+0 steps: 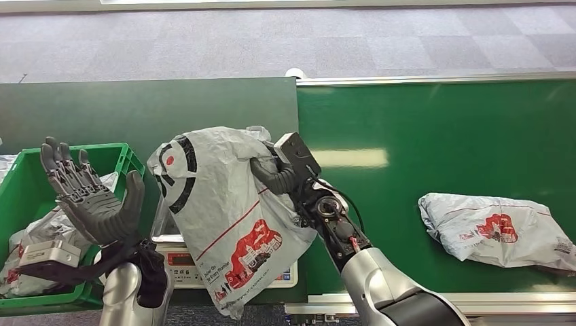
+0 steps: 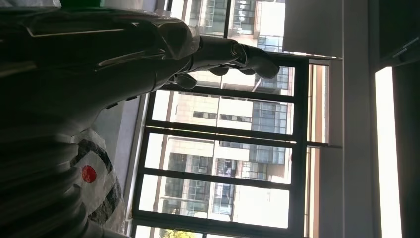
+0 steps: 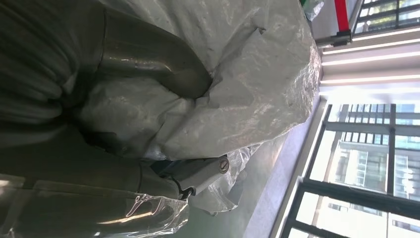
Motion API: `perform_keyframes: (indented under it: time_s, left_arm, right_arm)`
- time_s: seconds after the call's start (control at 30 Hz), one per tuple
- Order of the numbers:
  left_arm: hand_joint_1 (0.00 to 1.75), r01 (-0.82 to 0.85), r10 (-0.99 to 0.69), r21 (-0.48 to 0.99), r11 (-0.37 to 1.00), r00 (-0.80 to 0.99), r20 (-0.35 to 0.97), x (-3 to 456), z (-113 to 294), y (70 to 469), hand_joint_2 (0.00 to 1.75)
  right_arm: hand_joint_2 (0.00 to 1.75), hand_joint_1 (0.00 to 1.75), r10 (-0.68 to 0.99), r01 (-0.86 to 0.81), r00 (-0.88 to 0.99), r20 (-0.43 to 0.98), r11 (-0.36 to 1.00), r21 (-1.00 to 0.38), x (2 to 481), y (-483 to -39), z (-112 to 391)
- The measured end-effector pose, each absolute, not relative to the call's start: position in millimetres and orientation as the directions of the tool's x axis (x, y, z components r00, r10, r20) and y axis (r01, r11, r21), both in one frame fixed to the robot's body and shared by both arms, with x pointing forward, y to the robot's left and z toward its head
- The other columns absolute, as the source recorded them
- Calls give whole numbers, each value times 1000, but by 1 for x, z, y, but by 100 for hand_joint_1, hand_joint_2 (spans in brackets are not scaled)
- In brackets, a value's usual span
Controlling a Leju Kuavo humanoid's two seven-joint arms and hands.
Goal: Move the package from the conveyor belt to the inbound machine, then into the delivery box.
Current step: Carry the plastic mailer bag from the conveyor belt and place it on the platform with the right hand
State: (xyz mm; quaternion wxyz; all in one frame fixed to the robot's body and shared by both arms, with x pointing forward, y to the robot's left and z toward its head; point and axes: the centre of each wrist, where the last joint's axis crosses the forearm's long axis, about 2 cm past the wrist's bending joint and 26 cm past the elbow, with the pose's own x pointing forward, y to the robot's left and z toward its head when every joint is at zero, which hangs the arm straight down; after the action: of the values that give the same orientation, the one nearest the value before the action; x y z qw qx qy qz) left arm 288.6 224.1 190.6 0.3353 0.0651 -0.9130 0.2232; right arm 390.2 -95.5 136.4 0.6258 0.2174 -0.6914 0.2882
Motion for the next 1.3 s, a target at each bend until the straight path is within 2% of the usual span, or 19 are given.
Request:
perform_keyframes:
  time_s: [0.03,0.07,0.1,0.17,0.2,0.23,0.27,0.47,0.83,1.13,1.3]
  left_arm:
    - [0,-274,27,-366,890,-768,640,288,191,225,175]
    - [0,-277,25,-367,888,-768,639,287,191,226,175]
    - [0,-280,23,-370,886,-769,638,286,191,227,175]
    - [0,-287,19,-374,882,-771,637,285,192,228,175]
    - [0,-290,17,-374,881,-771,637,284,192,229,175]
    - [0,-293,14,-374,880,-771,637,284,192,229,175]
    - [0,-295,12,-373,880,-771,637,284,192,230,175]
    - [0,-299,8,-372,879,-770,638,282,191,231,175]
    - [0,-297,14,-377,877,-769,639,282,190,232,175]
    - [0,-307,4,-362,880,-757,653,278,184,234,175]
    - [0,-313,4,-357,880,-747,665,276,181,233,175]
  right_arm:
    - [175,175,51,-645,-122,991,755,-118,390,-95,137]
    - [175,166,40,-629,-122,992,770,-109,390,-94,137]
    - [175,138,26,-614,-121,992,783,-95,390,-94,137]
    - [175,55,-18,-592,-115,993,804,-54,391,-94,138]
    - [175,21,-48,-584,-109,993,811,-25,391,-94,138]
    - [175,5,-81,-577,-102,992,817,7,391,-94,138]
    - [175,0,-112,-571,-93,989,820,39,391,-94,138]
    - [175,0,-215,-565,-56,975,812,147,392,-96,140]
    - [175,0,-234,-587,-31,972,791,172,390,-95,138]
    - [175,0,-176,-511,-171,969,857,65,391,-100,136]
    - [175,0,-136,-433,-202,970,901,37,390,-117,126]
